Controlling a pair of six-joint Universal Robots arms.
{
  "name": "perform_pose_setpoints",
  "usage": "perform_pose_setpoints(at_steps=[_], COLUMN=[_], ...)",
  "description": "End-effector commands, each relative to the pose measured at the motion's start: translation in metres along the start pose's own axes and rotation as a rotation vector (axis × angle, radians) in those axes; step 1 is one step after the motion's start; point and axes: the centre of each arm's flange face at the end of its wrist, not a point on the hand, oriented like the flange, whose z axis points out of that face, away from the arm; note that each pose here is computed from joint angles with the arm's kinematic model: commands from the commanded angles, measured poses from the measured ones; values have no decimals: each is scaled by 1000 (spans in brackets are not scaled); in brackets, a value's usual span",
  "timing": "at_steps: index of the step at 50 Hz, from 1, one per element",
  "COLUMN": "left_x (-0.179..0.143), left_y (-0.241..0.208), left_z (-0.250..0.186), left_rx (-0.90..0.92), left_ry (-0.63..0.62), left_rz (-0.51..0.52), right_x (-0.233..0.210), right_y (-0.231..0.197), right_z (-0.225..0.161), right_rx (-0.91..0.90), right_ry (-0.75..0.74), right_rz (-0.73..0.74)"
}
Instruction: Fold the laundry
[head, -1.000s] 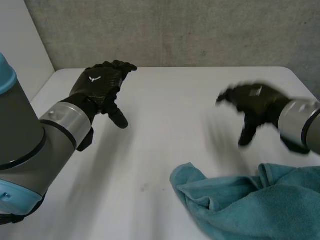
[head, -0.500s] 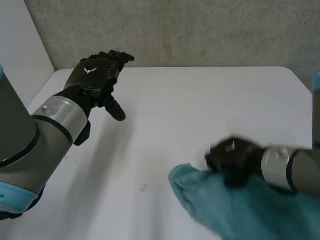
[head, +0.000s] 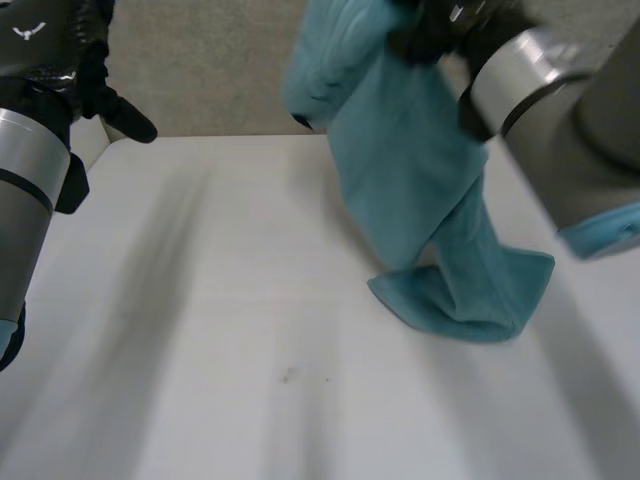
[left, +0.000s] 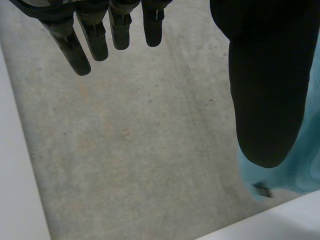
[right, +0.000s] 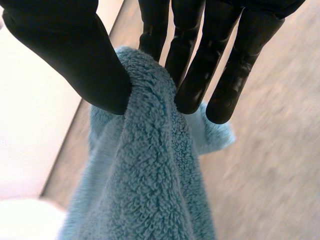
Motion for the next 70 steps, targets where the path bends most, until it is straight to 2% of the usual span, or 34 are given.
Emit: perform_pose_setpoints(at_steps=[1, 2, 4, 5, 7, 10, 13, 15, 16, 17, 18, 20, 22, 24, 25, 27, 29, 31, 34, 40, 42, 49, 54, 57, 60, 62, 63, 64, 65, 66, 67, 68, 69, 70], left_x=[-3, -3, -2, -2, -2, 0, 4, 6, 10, 10, 15, 24, 33, 56, 56, 85, 92, 98, 103, 111, 111, 112, 120, 122, 124, 122, 122, 118, 110, 109, 97, 97, 86, 78], left_y=[2, 3, 3, 5, 6, 9, 20, 31, 41, 41, 50, 61, 72, 96, 97, 115, 124, 133, 152, 192, 200, 226, 234, 234, 225, 198, 198, 177, 146, 145, 108, 107, 74, 50], left_z=[2, 2, 2, 2, 2, 2, 2, 4, 4, 4, 3, 1, -1, -9, -9, -20, -21, -21, -18, -13, -15, -25, -32, -31, -12, 25, 25, 47, 71, 71, 90, 90, 102, 107], left_rx=[-4, -6, -7, -12, -15, -29, -62, -93, -125, -125, -152, -184, -218, -282, -283, -319, -332, -347, -378, -452, -481, -602, -643, -640, -560, -373, -372, -248, -93, -91, 75, 77, 231, 351], left_ry=[-8, -8, -6, -6, -3, 4, 17, 23, 37, 37, 62, 102, 150, 267, 268, 371, 395, 407, 412, 434, 440, 486, 577, 581, 549, 429, 428, 338, 240, 239, 146, 145, 81, 44], left_rz=[4, 6, 7, 8, 9, 13, 16, 19, 22, 22, 27, 38, 63, 138, 138, 208, 227, 231, 241, 258, 263, 262, 198, 177, 162, 175, 175, 180, 186, 186, 184, 184, 178, 179], right_x=[-61, -61, -84, -84, -92, -89, -80, -51, -50, -26, -26, 14, 30, 40, 48, 53, 59, 71, 79, 81, 87, 96, 99, 105, 114, 118, 120, 120, 124, 129, 129, 130, 129, 129], right_y=[113, 113, 141, 141, 147, 143, 124, 91, 91, 76, 76, 61, 61, 59, 57, 58, 64, 95, 120, 138, 160, 191, 206, 208, 192, 175, 157, 156, 134, 111, 111, 88, 53, 53], right_z=[-46, -46, -81, -81, -101, -101, -90, -75, -75, -66, -66, -58, -55, -52, -50, -48, -45, -40, -38, -39, -38, -29, -19, -10, 11, 24, 37, 37, 50, 62, 62, 71, 75, 75], right_rx=[-403, -404, -572, -573, -667, -679, -620, -516, -516, -472, -471, -425, -424, -417, -415, -419, -431, -512, -588, -654, -699, -729, -708, -680, -590, -524, -447, -446, -349, -238, -237, -122, 2, 4], right_ry=[-214, -215, -370, -371, -469, -471, -411, -270, -269, -177, -176, -38, 3, 29, 49, 57, 62, 72, 66, 43, 42, 21, -36, -39, -4, 22, 56, 56, 97, 144, 144, 175, 201, 201], right_rz=[-34, -34, -83, -84, -123, -130, -150, -182, -182, -196, -196, -207, -203, -207, -216, -221, -227, -256, -285, -269, -252, -231, -205, -206, -249, -279, -308, -308, -338, -362, -362, -370, -370, -370])
